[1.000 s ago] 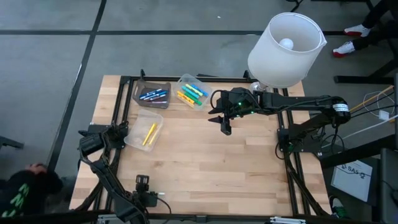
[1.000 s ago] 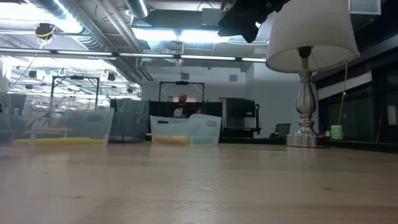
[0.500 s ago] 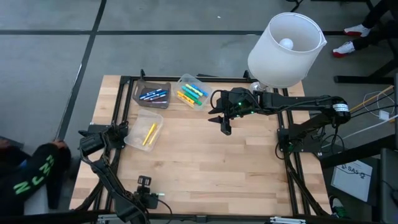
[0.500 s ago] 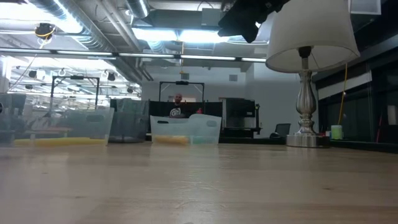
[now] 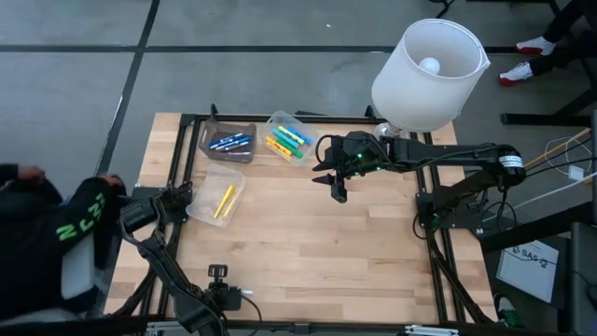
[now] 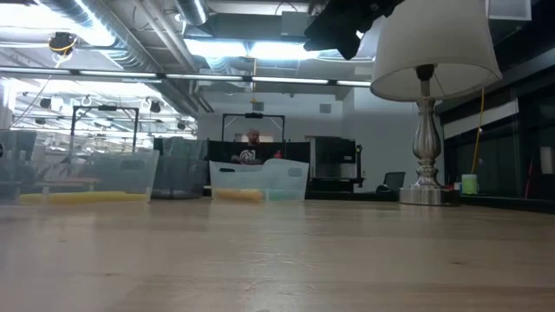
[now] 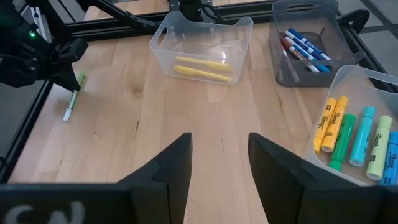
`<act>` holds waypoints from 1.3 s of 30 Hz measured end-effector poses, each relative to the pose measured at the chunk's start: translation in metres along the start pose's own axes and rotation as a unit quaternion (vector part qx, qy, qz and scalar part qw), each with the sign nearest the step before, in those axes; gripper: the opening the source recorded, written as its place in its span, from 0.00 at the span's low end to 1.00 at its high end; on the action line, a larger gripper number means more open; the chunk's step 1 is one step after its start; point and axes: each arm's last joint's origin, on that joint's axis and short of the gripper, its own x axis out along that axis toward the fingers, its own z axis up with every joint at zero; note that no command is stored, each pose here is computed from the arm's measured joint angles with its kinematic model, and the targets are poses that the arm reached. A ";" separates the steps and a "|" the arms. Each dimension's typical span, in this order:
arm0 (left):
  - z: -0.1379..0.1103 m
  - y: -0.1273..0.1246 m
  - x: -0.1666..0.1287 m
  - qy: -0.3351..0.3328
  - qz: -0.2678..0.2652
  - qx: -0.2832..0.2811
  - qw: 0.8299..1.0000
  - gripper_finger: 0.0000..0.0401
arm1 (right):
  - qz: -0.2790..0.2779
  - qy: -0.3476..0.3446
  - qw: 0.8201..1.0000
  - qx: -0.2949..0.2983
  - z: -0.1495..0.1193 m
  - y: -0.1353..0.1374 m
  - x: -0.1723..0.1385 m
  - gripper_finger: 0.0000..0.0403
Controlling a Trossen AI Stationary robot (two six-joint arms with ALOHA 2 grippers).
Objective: Pick & Place Markers
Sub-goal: Put the green marker into the black bin
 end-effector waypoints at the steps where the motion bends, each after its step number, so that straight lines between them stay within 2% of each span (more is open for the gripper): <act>1: 0.001 0.000 0.000 -0.001 -0.002 -0.002 1.000 0.04 | 0.000 0.000 1.000 0.000 0.000 0.000 0.000 0.39; 3: 0.003 -0.001 -0.003 -0.007 -0.015 -0.010 1.000 0.00 | 0.000 0.000 1.000 0.000 0.000 0.000 0.000 0.39; 8: 0.009 0.002 -0.004 -0.011 -0.023 -0.055 0.998 0.01 | 0.000 0.000 1.000 0.000 0.000 0.000 0.000 0.39; 20: 0.033 0.021 -0.006 -0.046 -0.013 -0.165 0.985 0.00 | 0.000 0.000 1.000 0.000 0.000 0.000 0.000 0.39; 26: 0.039 0.026 -0.005 -0.039 -0.015 -0.173 0.984 0.00 | 0.000 0.000 1.000 0.000 0.000 0.000 0.000 0.39; 30: 0.043 0.034 -0.019 -0.052 -0.030 -0.188 0.980 0.00 | 0.000 0.000 1.000 0.000 0.000 0.000 0.000 0.39; 35: 0.046 0.040 -0.035 -0.044 -0.064 -0.156 0.985 0.01 | 0.000 0.000 1.000 0.000 0.000 0.000 0.000 0.39; 39: 0.051 0.039 -0.044 -0.074 -0.102 -0.126 0.984 0.08 | 0.000 0.000 1.000 0.000 0.000 0.000 0.000 0.39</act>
